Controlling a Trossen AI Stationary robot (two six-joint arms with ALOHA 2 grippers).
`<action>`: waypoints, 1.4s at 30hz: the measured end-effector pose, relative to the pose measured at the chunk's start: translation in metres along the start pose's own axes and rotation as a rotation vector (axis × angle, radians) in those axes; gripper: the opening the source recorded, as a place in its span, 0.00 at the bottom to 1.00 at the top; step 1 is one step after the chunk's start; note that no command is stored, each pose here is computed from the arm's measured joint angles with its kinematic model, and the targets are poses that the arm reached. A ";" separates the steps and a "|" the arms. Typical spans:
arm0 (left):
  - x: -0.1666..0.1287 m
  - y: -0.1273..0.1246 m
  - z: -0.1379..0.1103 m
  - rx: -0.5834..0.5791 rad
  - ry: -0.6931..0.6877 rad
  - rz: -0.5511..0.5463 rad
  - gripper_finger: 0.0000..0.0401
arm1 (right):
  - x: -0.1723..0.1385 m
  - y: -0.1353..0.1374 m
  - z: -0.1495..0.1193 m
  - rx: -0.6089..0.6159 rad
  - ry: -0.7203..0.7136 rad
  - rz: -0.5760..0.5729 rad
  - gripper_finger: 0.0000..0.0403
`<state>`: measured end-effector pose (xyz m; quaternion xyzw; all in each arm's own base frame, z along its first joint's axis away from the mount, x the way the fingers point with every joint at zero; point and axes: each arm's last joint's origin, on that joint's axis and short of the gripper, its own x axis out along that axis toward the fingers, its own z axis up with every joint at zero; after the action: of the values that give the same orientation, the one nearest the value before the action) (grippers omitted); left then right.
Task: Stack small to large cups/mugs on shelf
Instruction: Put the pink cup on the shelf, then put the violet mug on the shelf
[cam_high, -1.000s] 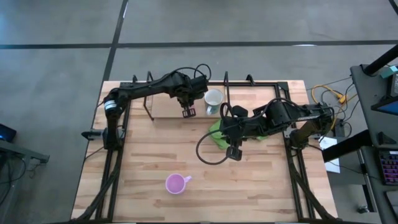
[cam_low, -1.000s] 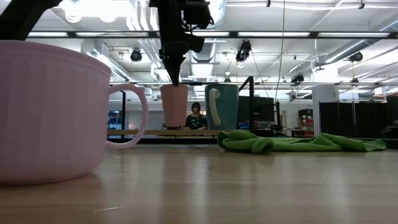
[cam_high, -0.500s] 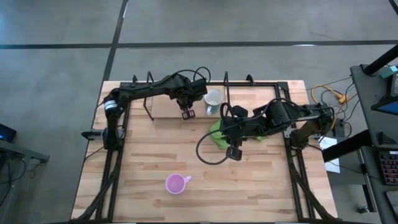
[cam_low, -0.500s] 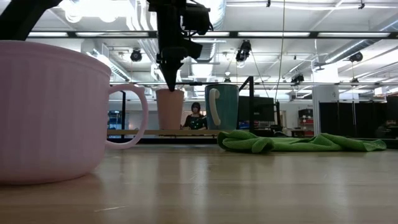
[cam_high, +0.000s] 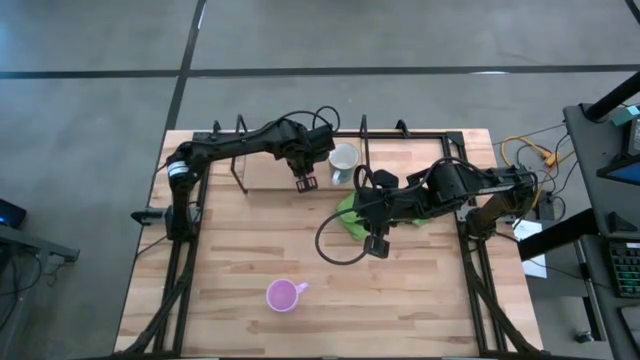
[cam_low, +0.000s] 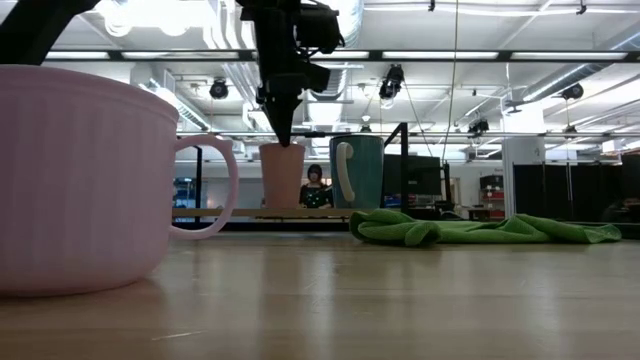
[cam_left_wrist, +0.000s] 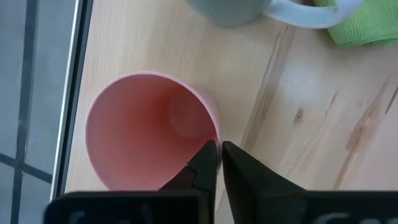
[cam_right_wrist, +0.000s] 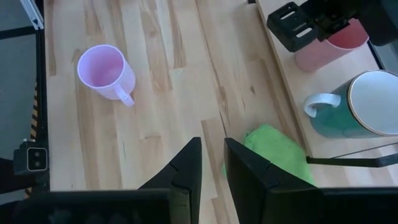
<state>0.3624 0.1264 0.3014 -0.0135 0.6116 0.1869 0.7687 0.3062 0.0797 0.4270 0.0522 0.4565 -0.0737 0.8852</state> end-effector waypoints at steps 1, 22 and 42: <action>0.000 0.000 0.000 0.000 0.000 0.000 0.05 | 0.000 0.000 0.000 0.000 0.000 0.000 0.16; -0.098 -0.016 -0.033 -0.129 -0.094 -0.112 0.18 | -0.007 -0.003 -0.001 0.001 -0.025 -0.018 0.16; -0.109 -0.162 -0.119 -0.166 0.162 -0.321 0.18 | -0.014 -0.007 -0.002 -0.003 -0.059 -0.063 0.16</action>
<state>0.2805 -0.0837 0.3402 -0.1893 0.6440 0.1102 0.7330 0.2958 0.0744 0.4372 0.0342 0.4318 -0.1023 0.8955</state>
